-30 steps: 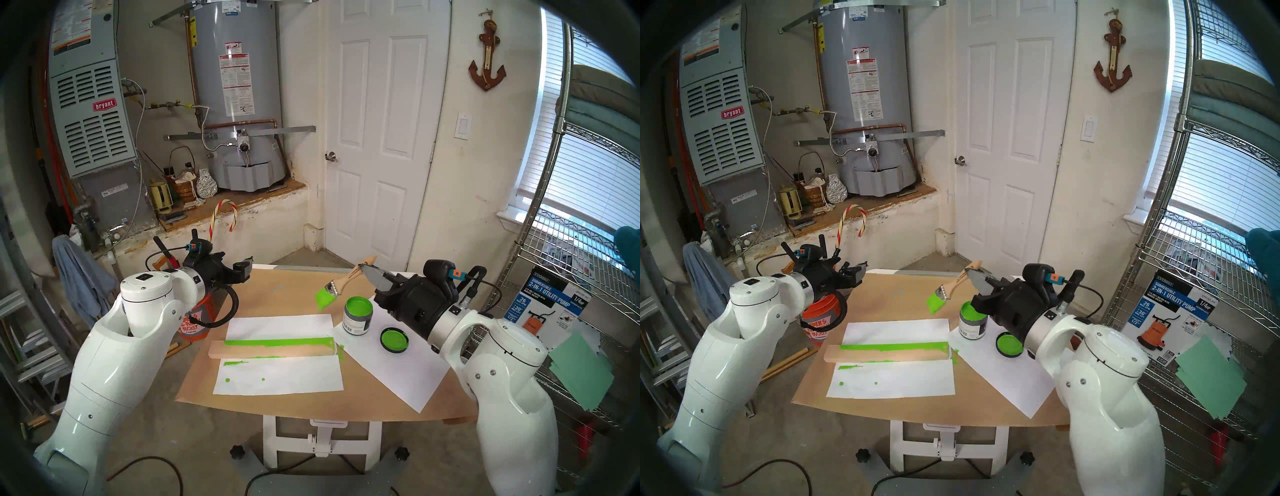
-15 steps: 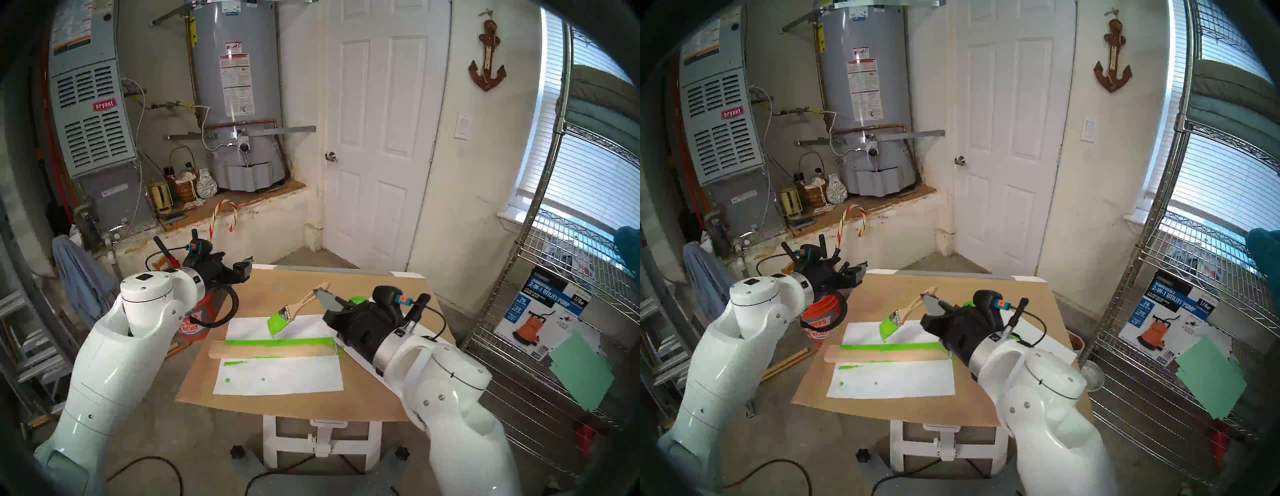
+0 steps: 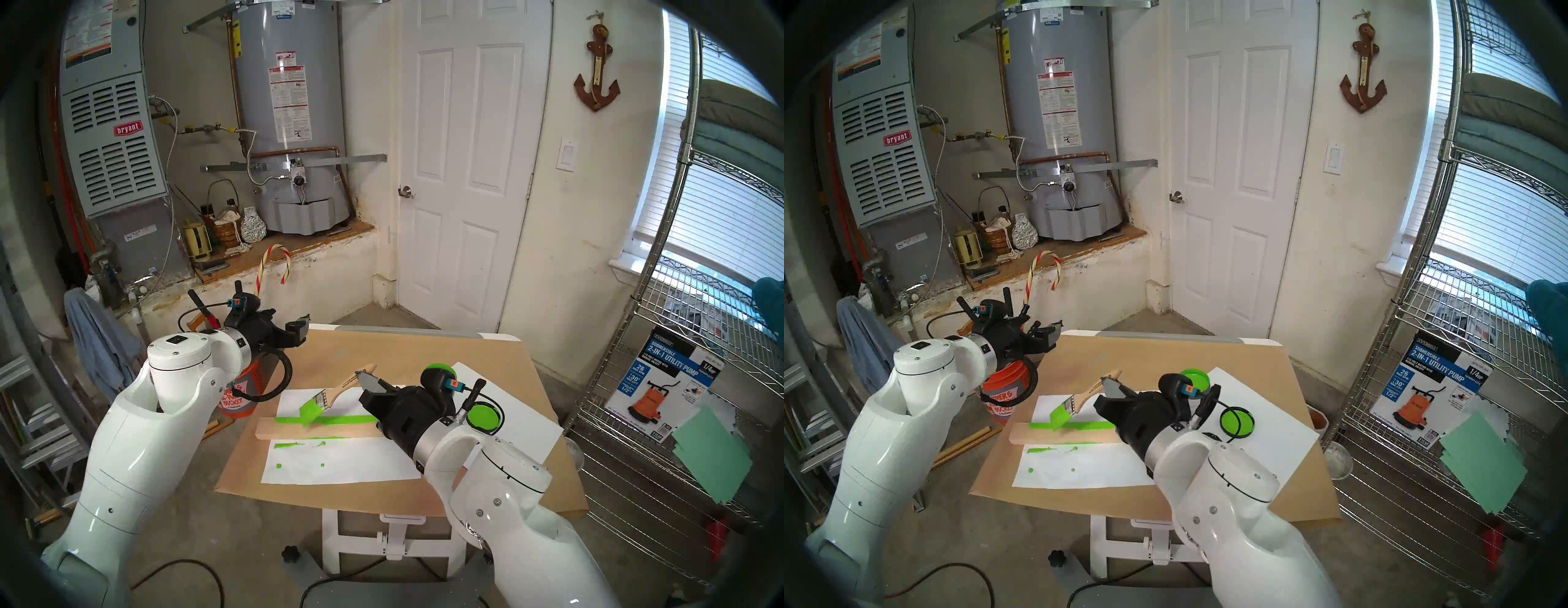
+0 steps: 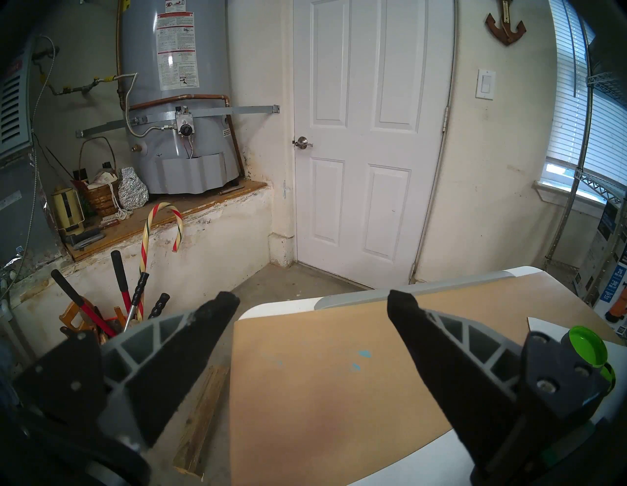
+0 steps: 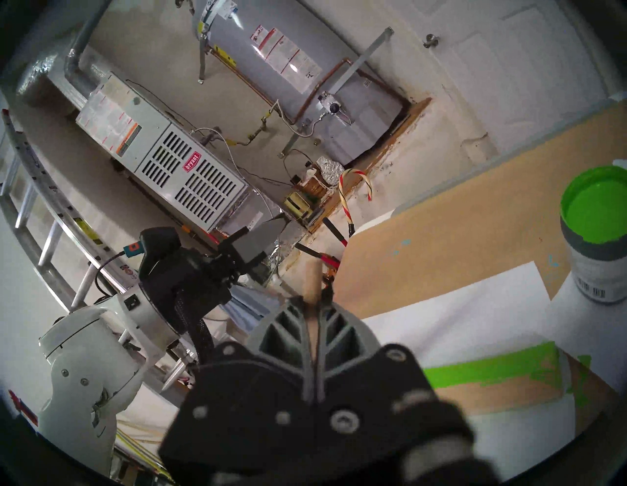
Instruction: Pick up brush, dip the brush into paint, and paint the wood
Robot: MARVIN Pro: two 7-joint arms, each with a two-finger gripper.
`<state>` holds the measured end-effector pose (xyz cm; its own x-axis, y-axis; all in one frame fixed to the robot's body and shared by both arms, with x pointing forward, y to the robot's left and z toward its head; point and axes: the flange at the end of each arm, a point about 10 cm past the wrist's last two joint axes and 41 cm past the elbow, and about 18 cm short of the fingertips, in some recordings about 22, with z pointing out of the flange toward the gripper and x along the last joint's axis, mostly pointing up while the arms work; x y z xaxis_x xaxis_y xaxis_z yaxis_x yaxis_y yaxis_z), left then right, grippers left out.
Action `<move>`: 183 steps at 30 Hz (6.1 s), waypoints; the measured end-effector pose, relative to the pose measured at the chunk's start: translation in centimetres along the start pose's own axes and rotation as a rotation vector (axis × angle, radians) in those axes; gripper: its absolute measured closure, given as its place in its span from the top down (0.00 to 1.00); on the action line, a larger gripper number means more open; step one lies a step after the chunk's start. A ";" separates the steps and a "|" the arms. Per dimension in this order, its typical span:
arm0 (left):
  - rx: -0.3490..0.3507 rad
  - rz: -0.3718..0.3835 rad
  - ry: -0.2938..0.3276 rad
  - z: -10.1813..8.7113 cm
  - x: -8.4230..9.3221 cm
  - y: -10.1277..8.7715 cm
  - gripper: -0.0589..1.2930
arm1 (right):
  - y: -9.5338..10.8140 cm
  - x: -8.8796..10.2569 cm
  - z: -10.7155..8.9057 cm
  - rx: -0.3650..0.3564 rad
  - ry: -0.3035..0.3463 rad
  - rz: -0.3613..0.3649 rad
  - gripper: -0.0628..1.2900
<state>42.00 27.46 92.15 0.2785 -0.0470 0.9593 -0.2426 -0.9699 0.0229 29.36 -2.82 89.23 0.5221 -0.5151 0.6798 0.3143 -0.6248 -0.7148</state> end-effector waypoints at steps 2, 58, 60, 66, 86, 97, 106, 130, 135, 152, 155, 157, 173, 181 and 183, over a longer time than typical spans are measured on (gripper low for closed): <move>0.000 0.000 0.000 0.0 0.0 0.0 0.97 | 0.1 -0.5 0.4 -0.010 -0.003 0.014 0.03; 0.000 0.000 0.000 0.0 0.0 0.0 0.97 | -1.7 -4.2 4.2 -0.053 -0.051 0.100 0.03; 0.000 0.000 0.000 0.0 0.0 0.0 0.97 | -1.7 -4.3 4.2 -0.054 -0.051 0.099 0.03; 0.000 0.000 0.000 0.0 0.0 0.0 0.97 | -1.5 -4.6 4.4 -0.062 -0.053 0.095 0.03; 0.000 0.000 0.000 0.0 0.0 0.0 0.97 | -0.5 -5.0 4.6 -0.099 -0.052 0.083 0.03; 0.000 0.000 0.000 0.0 0.0 0.0 0.97 | -0.2 -5.1 4.8 -0.117 -0.044 0.066 0.03; 0.000 0.000 0.000 0.0 0.0 0.0 0.97 | 0.2 -4.9 4.2 -0.121 -0.032 0.029 0.03; 0.000 0.000 0.000 0.0 0.0 0.0 0.97 | 1.1 -4.6 2.0 -0.181 -0.003 -0.067 0.03; 0.000 0.000 0.000 0.0 0.0 0.0 0.97 | 1.3 -4.4 1.6 -0.192 0.009 -0.092 0.03; 0.000 0.000 0.000 0.0 0.0 0.0 0.97 | 2.1 -3.4 0.1 -0.210 0.041 -0.133 0.03; 0.000 0.000 0.000 0.0 0.0 0.0 0.97 | 2.3 -3.3 -0.2 -0.214 0.046 -0.136 0.03; 0.000 0.000 0.000 0.0 0.0 0.0 0.97 | 2.5 -3.2 -0.4 -0.218 0.048 -0.139 0.03; 0.000 0.000 0.000 0.0 0.0 0.0 0.97 | 3.9 -2.3 -2.1 -0.243 0.074 -0.181 0.03; 0.000 0.000 0.000 0.0 0.0 0.0 0.97 | 4.6 -1.6 -2.9 -0.255 0.086 -0.205 0.03; 0.000 0.000 0.000 0.0 0.0 0.0 0.97 | 4.9 -1.5 -3.1 -0.260 0.089 -0.211 0.03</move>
<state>42.00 27.45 92.16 0.2782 -0.0468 0.9594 -0.2426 -0.9699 0.0230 27.64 -6.92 85.26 0.3921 -0.4007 0.8281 0.1896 -0.8456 -0.4990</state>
